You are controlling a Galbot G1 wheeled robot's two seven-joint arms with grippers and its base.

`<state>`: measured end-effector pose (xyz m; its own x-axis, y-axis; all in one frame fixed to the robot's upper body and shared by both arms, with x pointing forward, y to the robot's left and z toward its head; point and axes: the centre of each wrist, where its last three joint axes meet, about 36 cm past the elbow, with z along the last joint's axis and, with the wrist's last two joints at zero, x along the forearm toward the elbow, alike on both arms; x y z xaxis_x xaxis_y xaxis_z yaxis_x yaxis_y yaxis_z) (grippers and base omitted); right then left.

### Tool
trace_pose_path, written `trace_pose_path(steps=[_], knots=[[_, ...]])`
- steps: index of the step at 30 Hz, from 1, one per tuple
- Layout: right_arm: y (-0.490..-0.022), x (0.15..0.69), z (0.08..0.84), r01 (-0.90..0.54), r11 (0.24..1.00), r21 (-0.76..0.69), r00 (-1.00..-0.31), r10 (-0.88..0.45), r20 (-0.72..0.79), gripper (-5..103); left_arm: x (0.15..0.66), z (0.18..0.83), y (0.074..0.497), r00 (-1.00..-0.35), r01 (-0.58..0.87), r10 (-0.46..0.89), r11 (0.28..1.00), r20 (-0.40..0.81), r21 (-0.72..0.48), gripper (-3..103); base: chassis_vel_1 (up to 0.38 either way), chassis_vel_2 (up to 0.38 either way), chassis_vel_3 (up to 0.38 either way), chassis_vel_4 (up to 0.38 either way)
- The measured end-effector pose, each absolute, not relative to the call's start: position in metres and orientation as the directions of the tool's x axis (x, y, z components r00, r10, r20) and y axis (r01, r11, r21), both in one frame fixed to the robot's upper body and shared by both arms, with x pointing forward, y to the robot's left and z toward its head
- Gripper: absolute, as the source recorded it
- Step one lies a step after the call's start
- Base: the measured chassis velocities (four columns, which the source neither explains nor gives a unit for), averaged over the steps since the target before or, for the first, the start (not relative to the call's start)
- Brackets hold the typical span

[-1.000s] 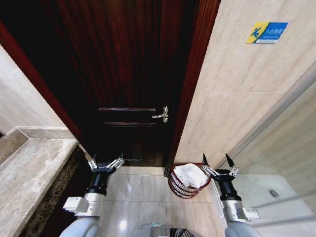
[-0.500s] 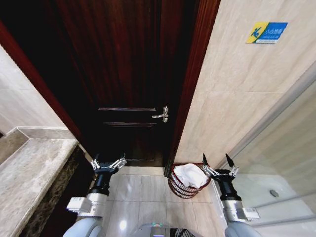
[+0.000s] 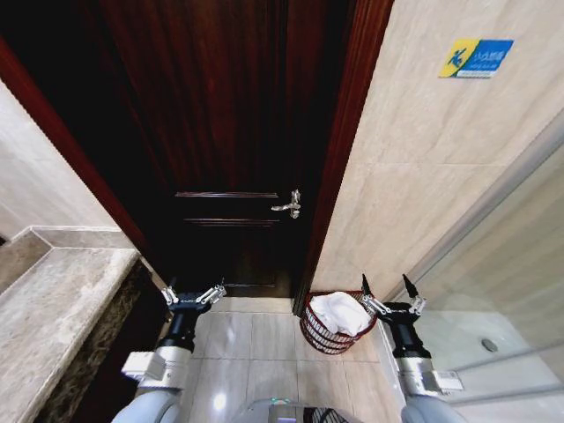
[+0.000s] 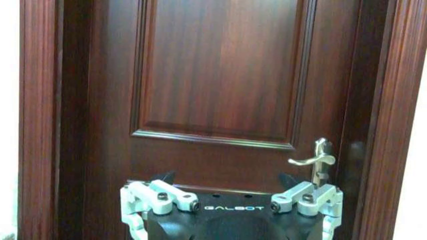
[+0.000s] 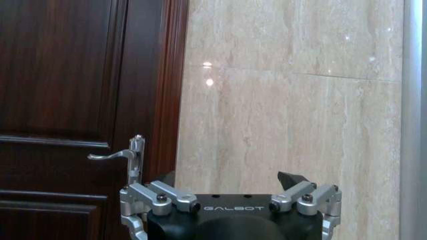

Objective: Discard the used towel into the hamper.

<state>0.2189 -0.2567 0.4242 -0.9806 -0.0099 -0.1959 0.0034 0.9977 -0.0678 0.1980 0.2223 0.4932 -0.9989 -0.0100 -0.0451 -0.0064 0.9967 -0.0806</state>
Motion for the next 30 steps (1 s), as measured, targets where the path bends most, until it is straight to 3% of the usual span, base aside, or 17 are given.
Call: trace_pose_path(steps=[30], knots=[[-0.2567, 0.2189, 0.4242, 0.003, 0.998, -0.068, -0.981, -0.010, -0.196, 100, 0.1980, 0.4933, 0.2225, -0.999, -0.005, -0.008, 0.997, -0.044, -0.080, 100, 0.000, 0.000, 0.000, 0.000]])
